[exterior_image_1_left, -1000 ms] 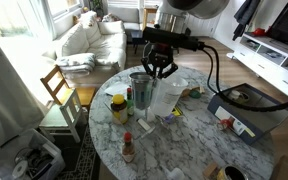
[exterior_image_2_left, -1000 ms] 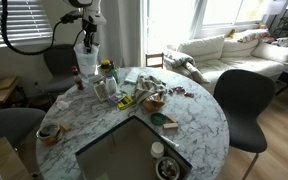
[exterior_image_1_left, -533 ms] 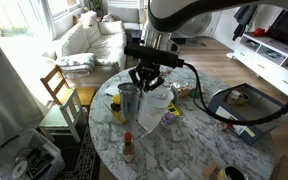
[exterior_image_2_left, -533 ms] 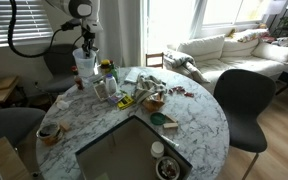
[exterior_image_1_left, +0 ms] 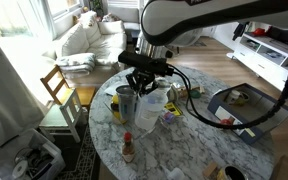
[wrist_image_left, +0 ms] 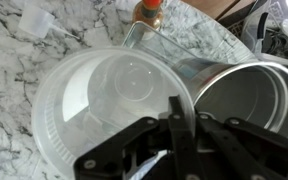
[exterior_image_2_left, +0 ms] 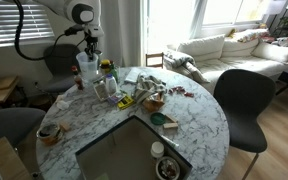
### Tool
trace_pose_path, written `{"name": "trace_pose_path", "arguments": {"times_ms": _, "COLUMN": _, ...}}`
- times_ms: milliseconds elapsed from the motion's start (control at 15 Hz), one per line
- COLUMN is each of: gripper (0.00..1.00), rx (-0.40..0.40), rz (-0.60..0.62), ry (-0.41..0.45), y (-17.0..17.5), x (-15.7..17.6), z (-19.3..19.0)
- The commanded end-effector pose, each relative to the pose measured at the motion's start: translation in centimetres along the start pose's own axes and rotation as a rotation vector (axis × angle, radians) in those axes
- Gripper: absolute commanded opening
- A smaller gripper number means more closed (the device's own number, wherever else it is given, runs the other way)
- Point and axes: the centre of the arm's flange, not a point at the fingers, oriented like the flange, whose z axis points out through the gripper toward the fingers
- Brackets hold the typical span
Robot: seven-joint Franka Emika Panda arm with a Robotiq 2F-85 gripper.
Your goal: Remove the cups from the box and put them in the clear container then remove the bottle with the yellow lid from the container and put it on the table.
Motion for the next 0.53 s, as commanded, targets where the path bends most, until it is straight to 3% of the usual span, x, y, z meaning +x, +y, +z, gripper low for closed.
{"name": "trace_pose_path", "arguments": {"times_ms": 0, "gripper": 0.02, "rx": 0.008, "rz": 0.021, "ry": 0.051, "y": -1.1, "x": 0.6, "z": 0.9}}
{"name": "trace_pose_path", "arguments": {"times_ms": 267, "gripper": 0.02, "rx": 0.014, "rz": -0.004, "ry": 0.07, "y": -2.1, "x": 0.6, "z": 1.8}}
{"name": "trace_pose_path", "arguments": {"times_ms": 467, "gripper": 0.02, "rx": -0.023, "rz": -0.013, "ry": 0.071, "y": -2.5, "x": 0.4, "z": 2.9}}
